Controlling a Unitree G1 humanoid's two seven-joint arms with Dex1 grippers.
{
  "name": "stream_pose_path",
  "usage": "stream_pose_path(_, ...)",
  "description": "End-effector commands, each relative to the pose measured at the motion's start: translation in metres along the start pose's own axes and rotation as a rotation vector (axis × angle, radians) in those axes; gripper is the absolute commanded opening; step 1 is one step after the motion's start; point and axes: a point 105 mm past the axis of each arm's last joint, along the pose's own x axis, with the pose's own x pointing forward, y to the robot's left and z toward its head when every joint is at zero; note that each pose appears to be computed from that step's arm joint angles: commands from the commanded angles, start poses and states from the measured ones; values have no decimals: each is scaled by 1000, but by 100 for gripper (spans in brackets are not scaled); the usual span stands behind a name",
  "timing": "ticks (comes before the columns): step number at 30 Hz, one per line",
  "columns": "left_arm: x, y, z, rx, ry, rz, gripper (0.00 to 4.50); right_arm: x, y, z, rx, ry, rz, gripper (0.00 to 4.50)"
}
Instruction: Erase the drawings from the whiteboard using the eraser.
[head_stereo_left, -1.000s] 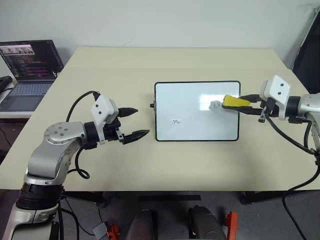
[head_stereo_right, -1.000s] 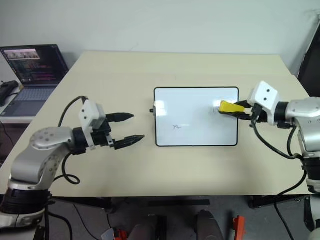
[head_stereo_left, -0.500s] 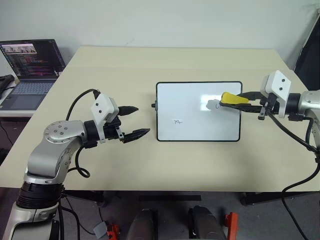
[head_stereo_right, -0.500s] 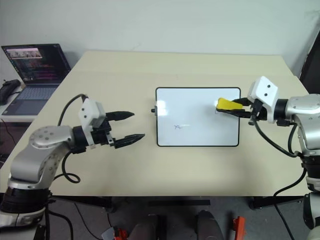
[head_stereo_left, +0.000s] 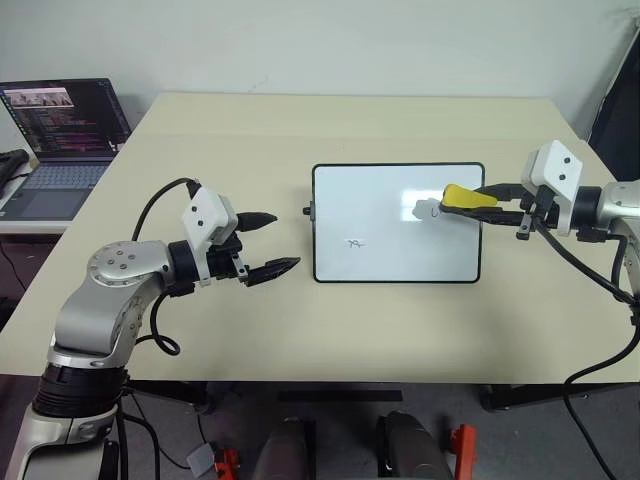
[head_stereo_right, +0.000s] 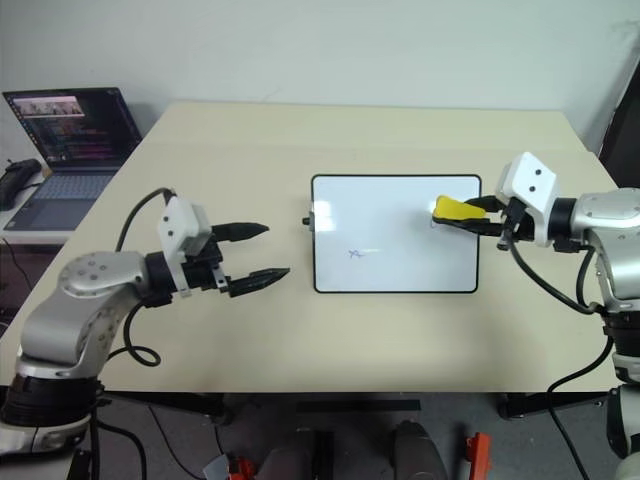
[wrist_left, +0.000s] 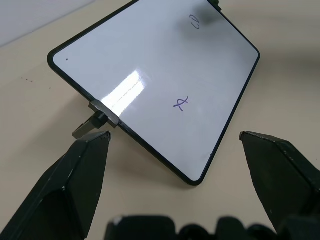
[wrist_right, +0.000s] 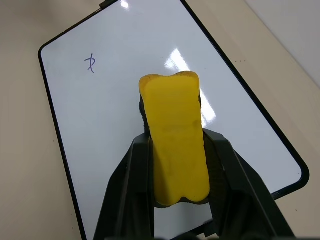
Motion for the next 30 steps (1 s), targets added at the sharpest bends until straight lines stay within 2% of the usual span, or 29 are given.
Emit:
stream_pose_path(1, -1, 1, 12, 49, -27, -7, 450, -7, -4, 15, -45, -32, -23, 98)
stream_pose_path(10, -2, -2, 8, 35, -20, -5, 450, 1, 2, 21, -37, -63, -1, 98)
stream_pose_path(13, -1, -4, 8, 31, -24, -9, 450, 10, 6, 33, -29, -123, 16, 98)
stream_pose_path(16, 0, -5, 7, 28, -23, -12, 450, 30, 18, 40, -24, -177, 41, 98)
stream_pose_path(20, 6, -12, -1, 23, -6, -33, 450, 70, 39, 36, -37, -208, 32, 98)
stream_pose_path(25, 12, -21, -9, 14, 8, -52, 450, 108, 44, 39, -62, -251, -56, 98)
stream_pose_path(30, 13, -23, -9, 12, 8, -56, 450, 131, 46, 35, -63, -238, -74, 98)
